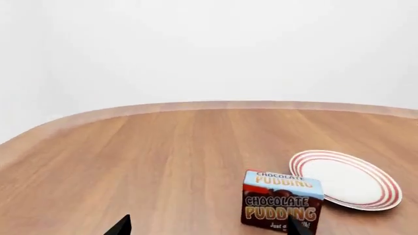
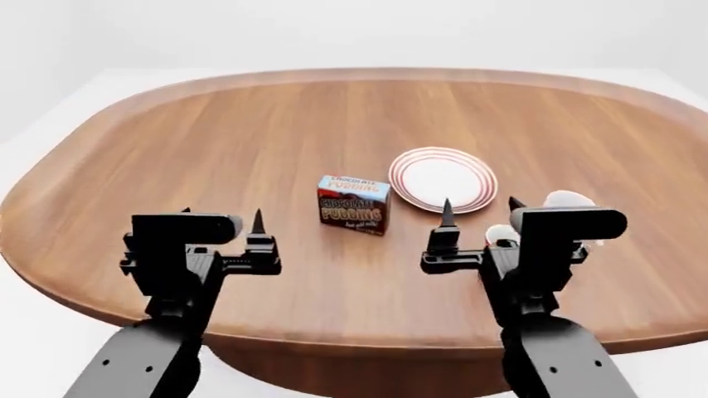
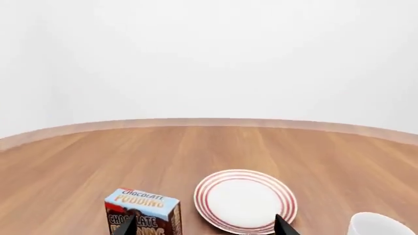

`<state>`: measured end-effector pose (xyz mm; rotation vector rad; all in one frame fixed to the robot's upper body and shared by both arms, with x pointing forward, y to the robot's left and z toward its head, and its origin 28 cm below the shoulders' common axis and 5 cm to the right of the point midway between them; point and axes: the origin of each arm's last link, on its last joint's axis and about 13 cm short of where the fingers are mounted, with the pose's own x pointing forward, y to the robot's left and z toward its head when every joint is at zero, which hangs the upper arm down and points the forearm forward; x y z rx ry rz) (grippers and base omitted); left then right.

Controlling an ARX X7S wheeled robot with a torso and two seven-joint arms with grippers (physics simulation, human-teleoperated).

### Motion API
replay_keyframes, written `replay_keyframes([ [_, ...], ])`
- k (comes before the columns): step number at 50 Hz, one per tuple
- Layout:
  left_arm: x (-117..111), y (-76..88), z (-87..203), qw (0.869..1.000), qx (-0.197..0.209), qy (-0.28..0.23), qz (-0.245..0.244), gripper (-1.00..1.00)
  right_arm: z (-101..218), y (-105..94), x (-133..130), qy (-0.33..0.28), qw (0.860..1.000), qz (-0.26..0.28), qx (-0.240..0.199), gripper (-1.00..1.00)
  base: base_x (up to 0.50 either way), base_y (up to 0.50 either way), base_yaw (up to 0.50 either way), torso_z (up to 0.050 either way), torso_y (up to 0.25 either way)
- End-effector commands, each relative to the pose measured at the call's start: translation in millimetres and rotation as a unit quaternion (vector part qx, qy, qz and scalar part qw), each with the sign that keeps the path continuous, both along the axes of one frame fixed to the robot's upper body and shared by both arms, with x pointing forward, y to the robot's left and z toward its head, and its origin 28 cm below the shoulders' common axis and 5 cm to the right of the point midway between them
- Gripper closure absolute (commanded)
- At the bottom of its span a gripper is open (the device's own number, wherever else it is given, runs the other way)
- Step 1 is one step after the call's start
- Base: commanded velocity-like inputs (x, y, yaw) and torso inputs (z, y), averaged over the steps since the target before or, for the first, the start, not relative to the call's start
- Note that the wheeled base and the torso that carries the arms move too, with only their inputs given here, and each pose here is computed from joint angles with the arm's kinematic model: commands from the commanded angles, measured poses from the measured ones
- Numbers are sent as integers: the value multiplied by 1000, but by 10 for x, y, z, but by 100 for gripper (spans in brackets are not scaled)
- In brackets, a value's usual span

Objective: Put the chocolate pudding to the right of the plate.

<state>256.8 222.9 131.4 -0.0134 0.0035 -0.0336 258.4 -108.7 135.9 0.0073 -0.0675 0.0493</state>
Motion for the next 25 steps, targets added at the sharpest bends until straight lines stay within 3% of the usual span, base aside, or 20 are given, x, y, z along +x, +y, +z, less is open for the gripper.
replay_keyframes([
  [1,37,25,424,1000,13,-15,-15,-100,441,-73,35,-7,1000,11,-6,-100,500,0,0,0,0],
  [8,48,37,431,1000,14,-20,-12,-100,442,-58,47,-8,1000,13,-3,-100,401,-311,0,0,0],
  [25,49,39,446,1000,19,-22,-8,-100,422,-42,44,-11,1000,15,-9,-100,500,-63,0,0,0],
])
